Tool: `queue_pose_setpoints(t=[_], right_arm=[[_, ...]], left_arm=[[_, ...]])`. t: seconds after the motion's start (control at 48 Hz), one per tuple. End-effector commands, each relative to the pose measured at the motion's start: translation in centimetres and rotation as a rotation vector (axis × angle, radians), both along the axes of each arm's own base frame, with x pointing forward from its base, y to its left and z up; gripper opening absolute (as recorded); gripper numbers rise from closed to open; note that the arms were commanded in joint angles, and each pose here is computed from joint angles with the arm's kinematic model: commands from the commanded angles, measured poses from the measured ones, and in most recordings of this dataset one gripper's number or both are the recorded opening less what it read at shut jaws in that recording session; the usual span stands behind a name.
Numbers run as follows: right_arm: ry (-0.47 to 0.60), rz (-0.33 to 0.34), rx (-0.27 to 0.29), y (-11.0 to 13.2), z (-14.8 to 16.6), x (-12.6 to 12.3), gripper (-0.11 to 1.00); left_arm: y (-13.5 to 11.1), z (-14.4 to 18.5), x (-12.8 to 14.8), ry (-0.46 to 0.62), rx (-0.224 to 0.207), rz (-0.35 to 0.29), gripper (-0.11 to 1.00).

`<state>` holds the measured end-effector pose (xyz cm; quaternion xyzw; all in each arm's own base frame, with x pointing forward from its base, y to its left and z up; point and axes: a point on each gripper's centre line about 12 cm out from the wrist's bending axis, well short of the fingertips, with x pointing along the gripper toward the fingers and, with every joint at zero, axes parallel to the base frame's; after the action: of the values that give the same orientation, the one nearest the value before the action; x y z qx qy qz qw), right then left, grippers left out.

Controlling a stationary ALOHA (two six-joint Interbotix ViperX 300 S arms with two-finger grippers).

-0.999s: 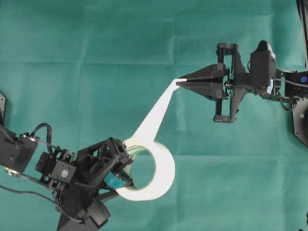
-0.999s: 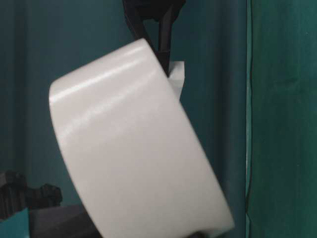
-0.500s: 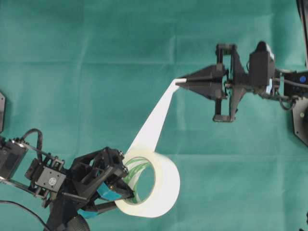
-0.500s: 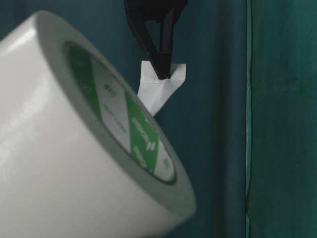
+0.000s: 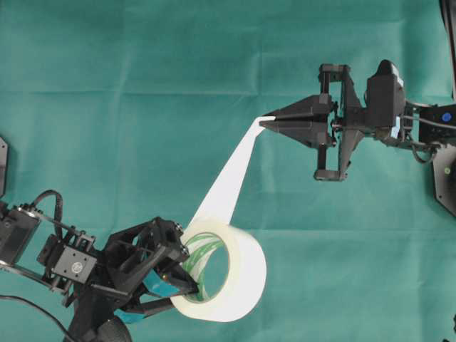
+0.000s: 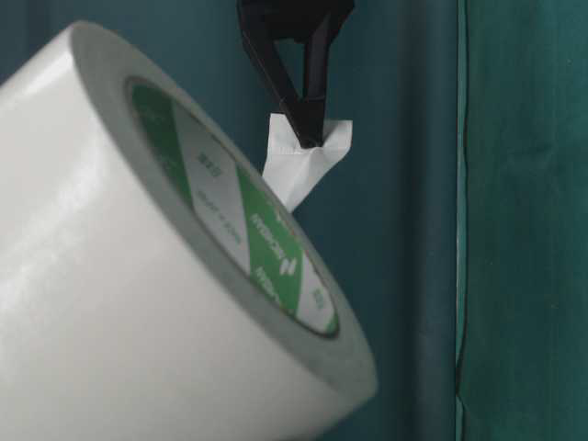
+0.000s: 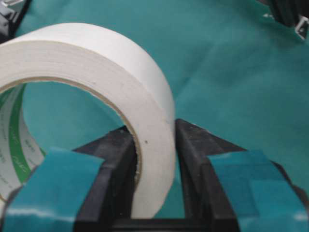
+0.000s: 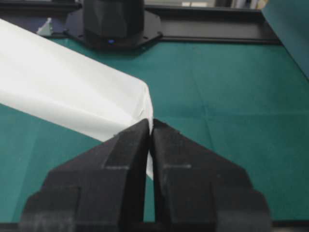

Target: Peel off the duct tape with your right arm.

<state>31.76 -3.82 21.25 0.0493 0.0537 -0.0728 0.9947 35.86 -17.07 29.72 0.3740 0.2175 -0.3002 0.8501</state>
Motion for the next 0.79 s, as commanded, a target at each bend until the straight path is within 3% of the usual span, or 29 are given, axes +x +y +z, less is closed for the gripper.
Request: queue_pose_setpoints(t=[0.0, 0.25, 0.77], right_arm=[[-0.022, -0.045, 0.0, -1.4, 0.6, -0.1, -0.09], [-0.03, -0.038, -0.007, -1.3, 1.0, -0.1, -0.09], [-0.011, -0.038, -0.003, -1.3, 0.6, -0.3, -0.08]], left_arm=[[-1.5, 2.4, -1.3, -0.06, -0.045, -0.044, 0.21], [-0.6, 1.7, -1.1, -0.038, -0.05, -0.009, 0.21], [-0.4, 1.7, -0.9, -0.045, -0.055, -0.002, 0.21]])
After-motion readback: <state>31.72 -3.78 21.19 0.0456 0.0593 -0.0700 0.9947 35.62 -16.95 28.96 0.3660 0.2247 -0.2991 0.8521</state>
